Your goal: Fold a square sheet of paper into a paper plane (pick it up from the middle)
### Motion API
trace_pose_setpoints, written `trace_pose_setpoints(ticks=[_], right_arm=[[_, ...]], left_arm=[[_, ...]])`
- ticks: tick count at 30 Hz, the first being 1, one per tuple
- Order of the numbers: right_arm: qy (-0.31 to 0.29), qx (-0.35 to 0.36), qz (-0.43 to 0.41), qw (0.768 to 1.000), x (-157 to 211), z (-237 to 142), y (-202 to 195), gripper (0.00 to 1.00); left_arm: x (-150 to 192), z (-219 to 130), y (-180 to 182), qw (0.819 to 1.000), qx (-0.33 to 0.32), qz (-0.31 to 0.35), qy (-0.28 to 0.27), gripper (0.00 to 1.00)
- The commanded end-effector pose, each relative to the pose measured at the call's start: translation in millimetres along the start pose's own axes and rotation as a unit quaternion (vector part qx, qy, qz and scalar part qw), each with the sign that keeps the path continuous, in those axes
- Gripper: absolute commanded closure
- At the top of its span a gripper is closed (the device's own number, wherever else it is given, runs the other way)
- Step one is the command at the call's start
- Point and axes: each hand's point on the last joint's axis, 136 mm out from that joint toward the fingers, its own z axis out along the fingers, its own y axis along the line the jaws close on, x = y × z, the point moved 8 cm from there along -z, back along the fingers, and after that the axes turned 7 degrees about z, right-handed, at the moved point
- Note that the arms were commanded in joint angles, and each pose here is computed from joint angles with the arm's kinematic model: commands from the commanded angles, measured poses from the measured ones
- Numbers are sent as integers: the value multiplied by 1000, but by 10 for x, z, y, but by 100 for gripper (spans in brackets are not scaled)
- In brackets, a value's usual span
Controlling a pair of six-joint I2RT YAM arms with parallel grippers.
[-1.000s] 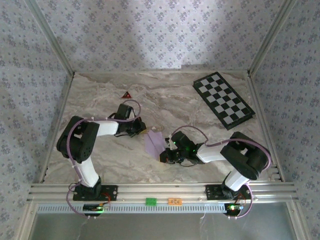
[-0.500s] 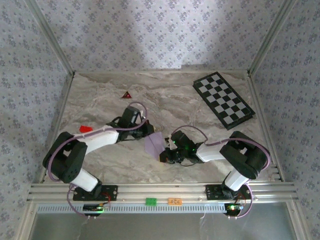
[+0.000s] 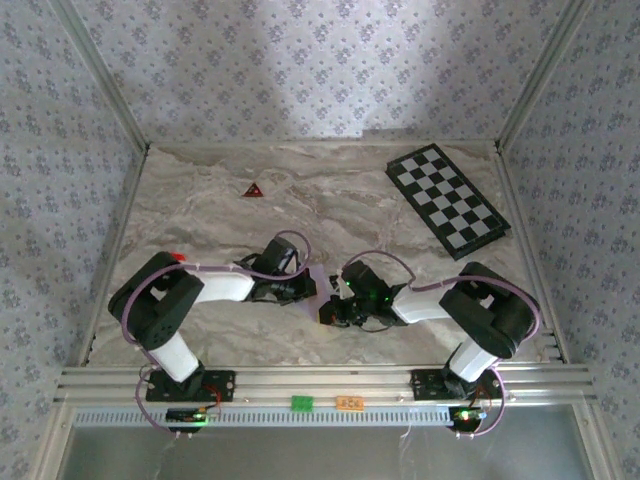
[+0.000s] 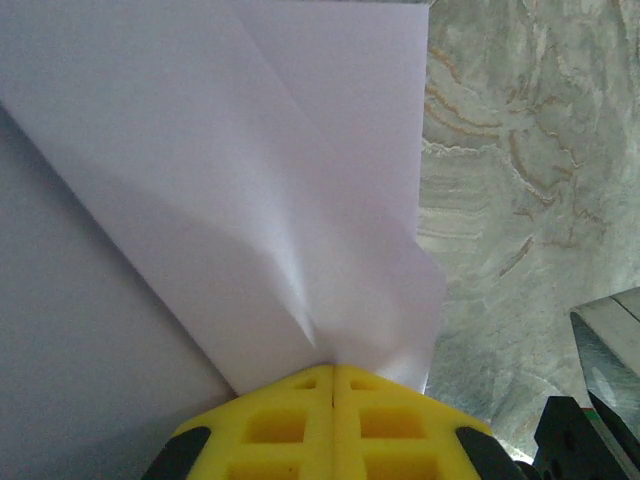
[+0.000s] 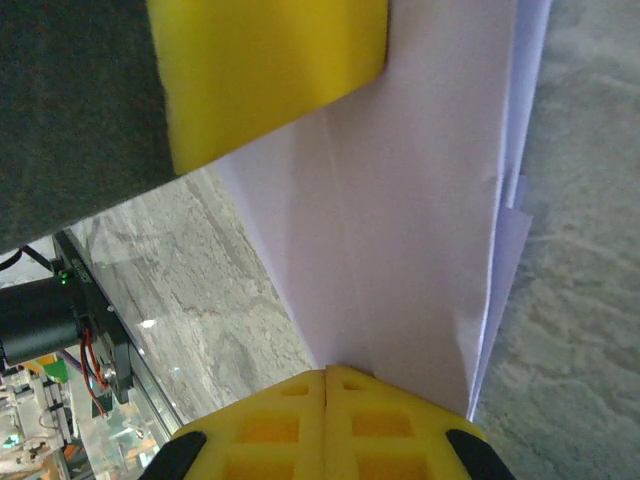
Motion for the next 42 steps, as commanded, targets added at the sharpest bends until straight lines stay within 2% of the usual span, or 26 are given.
trace_pose_setpoints(ticks=[1,7,12,17,21,31,42], right_arm=[[9,31,28,999,31,-80,-53,98],[-30,21,16,999,-148,-204,151,99],[-12,24,22,999,-167,-74,112,99],[14,65,33,997,-17,-4,-92,100],[29,55,37,997,163,-27,-195,100],[42,72,36,996,391,-126,-361,100],[45,120,33,991,548,-250,-475,100]], left_arm=[[199,95,365,997,-75,-22,17,100],[231,95,395,997,-68,-24,13,100],[214,92,382,998,-65,-25,8,100],[218,93,398,997,-67,-28,7,100],[233,90,457,996,-75,-38,5,100],[232,94,483,996,-74,-44,3,100],[212,98,465,997,-69,-45,2,100]])
